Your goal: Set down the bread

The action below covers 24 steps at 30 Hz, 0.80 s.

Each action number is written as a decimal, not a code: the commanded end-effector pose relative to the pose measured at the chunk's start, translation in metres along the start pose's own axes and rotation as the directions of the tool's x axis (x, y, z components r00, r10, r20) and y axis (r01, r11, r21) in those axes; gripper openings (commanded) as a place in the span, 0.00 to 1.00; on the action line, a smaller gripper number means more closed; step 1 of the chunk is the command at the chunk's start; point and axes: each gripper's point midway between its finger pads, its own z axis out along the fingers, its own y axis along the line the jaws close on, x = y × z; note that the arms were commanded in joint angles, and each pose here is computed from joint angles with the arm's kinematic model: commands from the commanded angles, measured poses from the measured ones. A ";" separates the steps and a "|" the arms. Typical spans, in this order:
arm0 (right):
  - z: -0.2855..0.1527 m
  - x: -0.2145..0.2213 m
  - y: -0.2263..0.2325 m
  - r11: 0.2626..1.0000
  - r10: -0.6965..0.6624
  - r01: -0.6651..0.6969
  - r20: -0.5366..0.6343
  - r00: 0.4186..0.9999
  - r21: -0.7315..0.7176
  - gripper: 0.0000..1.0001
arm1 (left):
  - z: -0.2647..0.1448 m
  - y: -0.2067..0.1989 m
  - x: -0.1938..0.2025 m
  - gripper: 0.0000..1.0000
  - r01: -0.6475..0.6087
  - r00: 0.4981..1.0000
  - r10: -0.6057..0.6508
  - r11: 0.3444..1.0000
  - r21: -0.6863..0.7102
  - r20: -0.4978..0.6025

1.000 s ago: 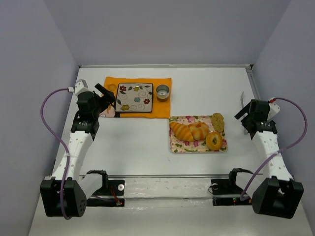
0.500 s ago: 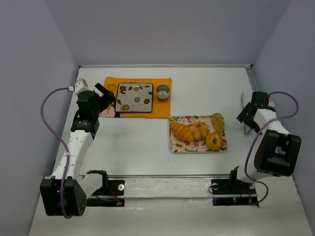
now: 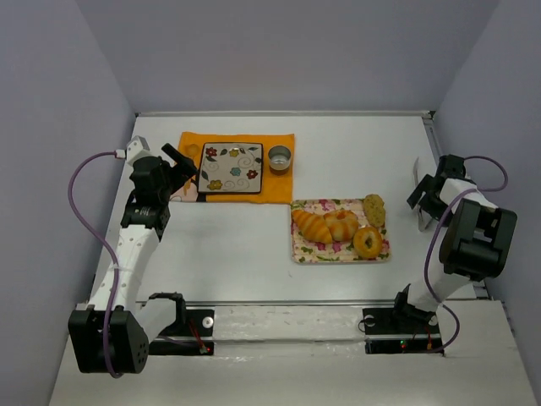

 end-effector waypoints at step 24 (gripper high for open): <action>0.057 -0.047 0.019 0.998 0.004 0.000 0.058 0.998 -0.068 0.93 | -0.028 -0.002 -0.051 0.99 0.017 0.981 -0.012 0.999 -0.027 0.193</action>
